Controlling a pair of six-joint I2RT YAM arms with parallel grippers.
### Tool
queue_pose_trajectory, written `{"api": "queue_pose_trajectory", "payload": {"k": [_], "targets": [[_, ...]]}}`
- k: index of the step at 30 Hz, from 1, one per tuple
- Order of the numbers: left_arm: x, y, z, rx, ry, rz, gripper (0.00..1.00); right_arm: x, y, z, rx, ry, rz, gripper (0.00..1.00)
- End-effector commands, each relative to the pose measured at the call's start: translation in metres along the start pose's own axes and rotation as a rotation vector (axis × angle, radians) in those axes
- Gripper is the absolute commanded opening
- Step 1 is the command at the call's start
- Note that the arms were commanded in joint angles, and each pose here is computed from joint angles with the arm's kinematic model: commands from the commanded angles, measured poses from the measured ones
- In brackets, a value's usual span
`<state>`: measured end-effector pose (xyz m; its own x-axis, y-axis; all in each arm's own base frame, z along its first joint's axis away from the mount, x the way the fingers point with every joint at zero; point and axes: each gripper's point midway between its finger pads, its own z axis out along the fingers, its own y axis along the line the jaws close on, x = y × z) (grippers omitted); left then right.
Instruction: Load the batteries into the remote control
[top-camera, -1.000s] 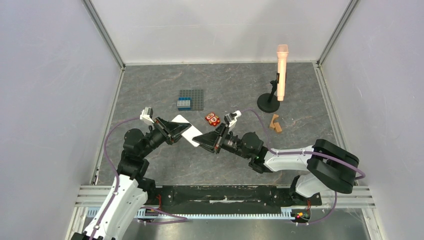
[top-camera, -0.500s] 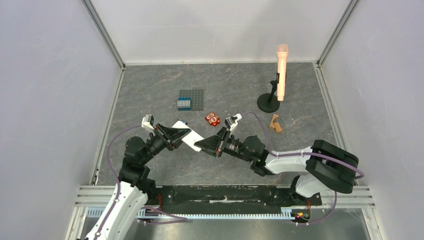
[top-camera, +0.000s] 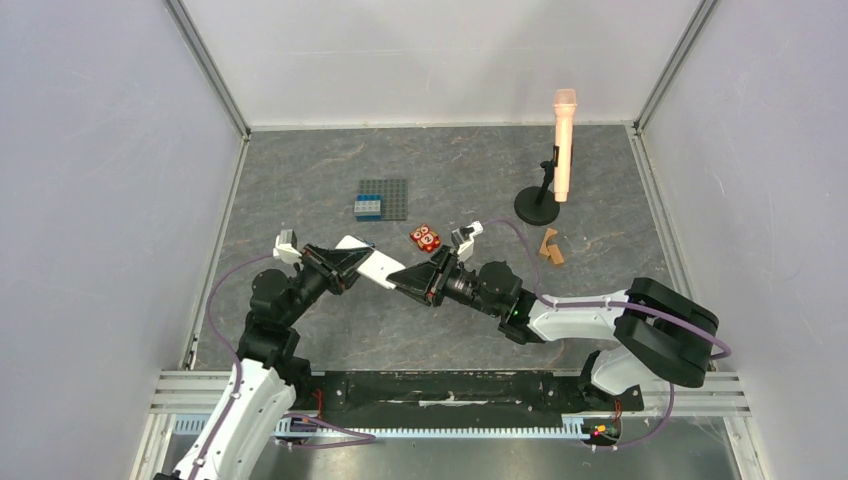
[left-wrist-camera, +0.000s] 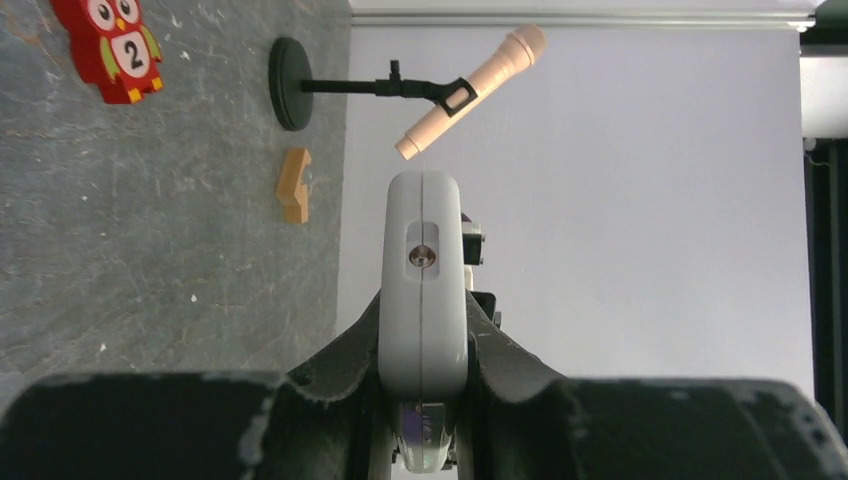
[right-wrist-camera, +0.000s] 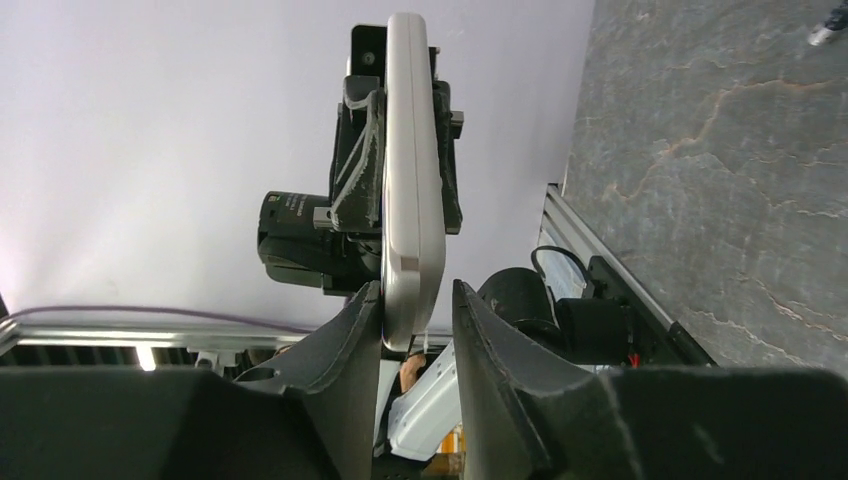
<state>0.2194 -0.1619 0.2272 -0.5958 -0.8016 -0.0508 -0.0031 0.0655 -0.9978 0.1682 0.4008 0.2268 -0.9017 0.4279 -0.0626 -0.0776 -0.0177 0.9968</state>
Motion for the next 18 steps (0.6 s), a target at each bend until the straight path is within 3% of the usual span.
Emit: {"api": "queue_pose_trajectory", "payload": {"k": [1, 5, 12, 18], "targets": [[-0.0244, -0.0271, 0.0022, 0.073, -0.124, 0.043, 0.02, 0.0008, -0.0139, -0.0048, 0.062, -0.002, -0.018, 0.36], [-0.0237, -0.0259, 0.0042, 0.064, -0.114, 0.055, 0.02, -0.0001, -0.0193, -0.0080, 0.074, -0.006, -0.014, 0.37], [-0.0223, -0.0276, 0.0025, 0.056, -0.109, 0.101, 0.02, -0.0022, -0.0211, -0.0038, 0.093, -0.005, -0.011, 0.21], [-0.0227, -0.0208, 0.0025, 0.030, -0.110, 0.173, 0.02, -0.0015, -0.0230, -0.0060, 0.108, 0.000, -0.001, 0.14]]}}
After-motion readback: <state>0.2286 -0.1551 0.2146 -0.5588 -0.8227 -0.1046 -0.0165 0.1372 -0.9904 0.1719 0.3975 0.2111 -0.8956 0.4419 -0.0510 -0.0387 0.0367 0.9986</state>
